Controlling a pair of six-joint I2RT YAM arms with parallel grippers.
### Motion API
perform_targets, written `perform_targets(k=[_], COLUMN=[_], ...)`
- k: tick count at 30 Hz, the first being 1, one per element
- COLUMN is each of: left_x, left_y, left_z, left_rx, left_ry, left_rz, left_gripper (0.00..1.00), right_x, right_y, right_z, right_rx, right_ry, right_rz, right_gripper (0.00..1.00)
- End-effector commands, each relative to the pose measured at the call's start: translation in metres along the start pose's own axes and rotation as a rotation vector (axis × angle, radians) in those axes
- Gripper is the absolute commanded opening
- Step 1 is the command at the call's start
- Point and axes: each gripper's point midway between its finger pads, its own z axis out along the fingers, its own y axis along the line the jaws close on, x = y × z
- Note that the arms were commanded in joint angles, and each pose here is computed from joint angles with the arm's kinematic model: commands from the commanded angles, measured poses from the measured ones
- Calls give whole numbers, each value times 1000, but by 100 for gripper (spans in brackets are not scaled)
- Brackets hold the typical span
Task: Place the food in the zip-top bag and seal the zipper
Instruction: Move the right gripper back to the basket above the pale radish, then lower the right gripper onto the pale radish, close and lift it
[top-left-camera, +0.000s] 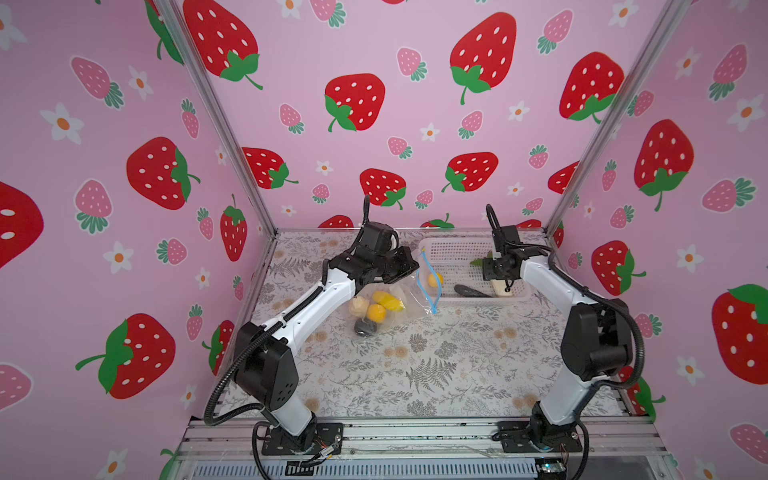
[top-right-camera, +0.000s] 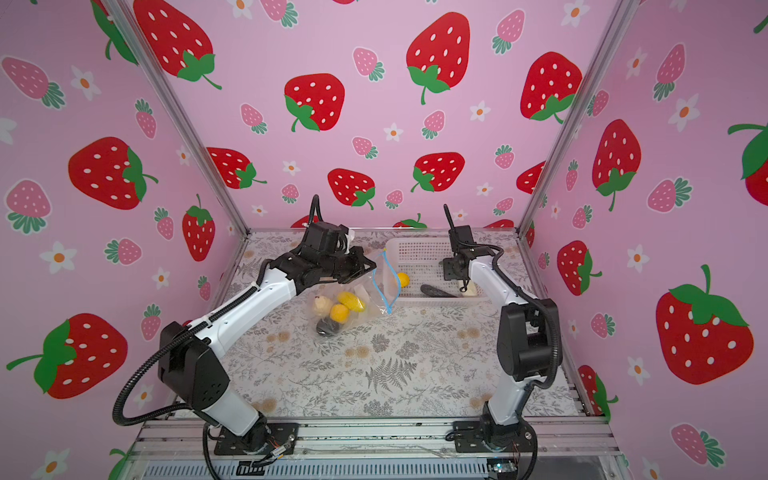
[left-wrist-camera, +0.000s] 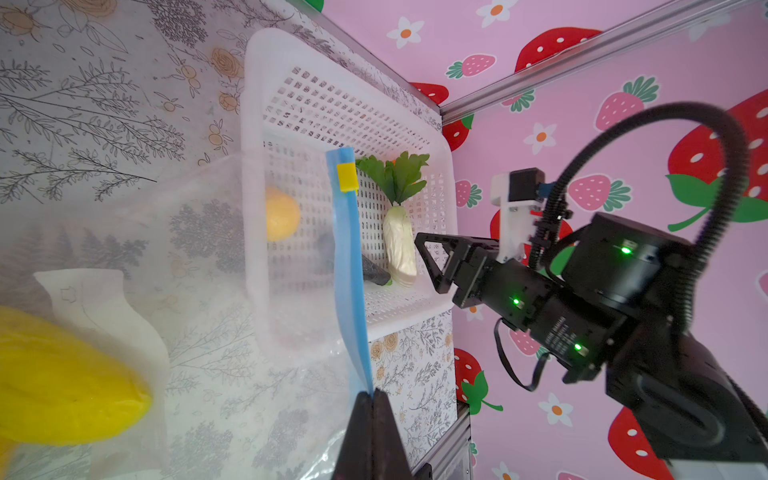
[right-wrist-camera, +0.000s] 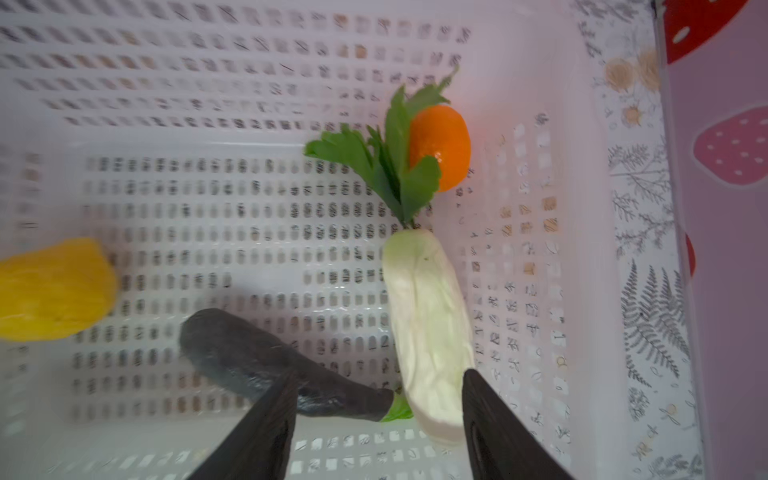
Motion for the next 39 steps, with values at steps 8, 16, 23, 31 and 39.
perform_targets(k=[8, 16, 23, 31, 39], left_x=[-3, -3, -4, -4, -3], left_y=[-13, -12, -13, -12, -12], left_z=[-6, -4, -3, -4, -4], left_rx=[36, 33, 34, 26, 27], left_ry=[-3, -2, 0, -5, -1], left_rz=[9, 8, 9, 14, 13], left_gripper=[0, 0, 0, 0, 0], right_x=[21, 15, 4, 4, -1], right_y=[-22, -20, -20, -15, -13], right_z=[59, 76, 91, 97, 91], right_rx=[121, 131, 138, 118, 93], right_ry=[144, 149, 141, 154, 136], right_rz=[-31, -38, -33, -36, -24], right_gripper=[71, 71, 68, 59, 54])
